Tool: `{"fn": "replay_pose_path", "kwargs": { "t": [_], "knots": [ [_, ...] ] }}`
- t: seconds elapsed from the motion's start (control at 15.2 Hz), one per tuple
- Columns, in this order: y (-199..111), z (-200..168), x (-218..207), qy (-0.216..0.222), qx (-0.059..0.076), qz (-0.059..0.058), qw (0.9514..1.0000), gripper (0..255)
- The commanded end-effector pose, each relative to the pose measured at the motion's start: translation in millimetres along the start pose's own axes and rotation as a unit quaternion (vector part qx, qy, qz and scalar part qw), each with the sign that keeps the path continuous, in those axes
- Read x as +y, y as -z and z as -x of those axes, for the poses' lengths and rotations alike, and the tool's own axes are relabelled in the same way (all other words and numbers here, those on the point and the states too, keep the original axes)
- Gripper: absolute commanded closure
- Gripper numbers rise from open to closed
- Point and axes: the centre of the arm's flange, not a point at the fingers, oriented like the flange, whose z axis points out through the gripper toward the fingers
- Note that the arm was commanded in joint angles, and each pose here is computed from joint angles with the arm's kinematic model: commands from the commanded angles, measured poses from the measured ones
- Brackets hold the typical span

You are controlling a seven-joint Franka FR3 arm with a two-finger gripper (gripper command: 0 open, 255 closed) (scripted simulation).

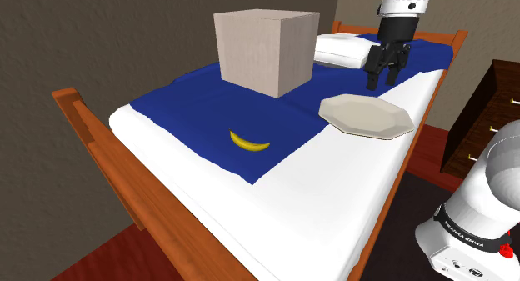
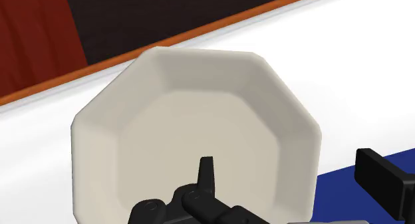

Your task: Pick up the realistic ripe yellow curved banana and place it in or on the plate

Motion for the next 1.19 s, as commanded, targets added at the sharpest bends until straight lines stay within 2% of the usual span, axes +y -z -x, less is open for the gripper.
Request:
{"fn": "replay_pose_path", "kwargs": {
  "t": [0.0, 0.53, 1.12],
  "knots": [
    [0.0, 0.0, 0.0, 0.0, 0.0, 0.0, 1.0, 0],
    [-26.2, -52.4, -89.6, 0.072, 0.002, 0.007, 0.9974, 0],
    [-57.2, -95.5, -197.7, 0.152, 0.003, 0.016, 0.9883, 0]
  ]
}}
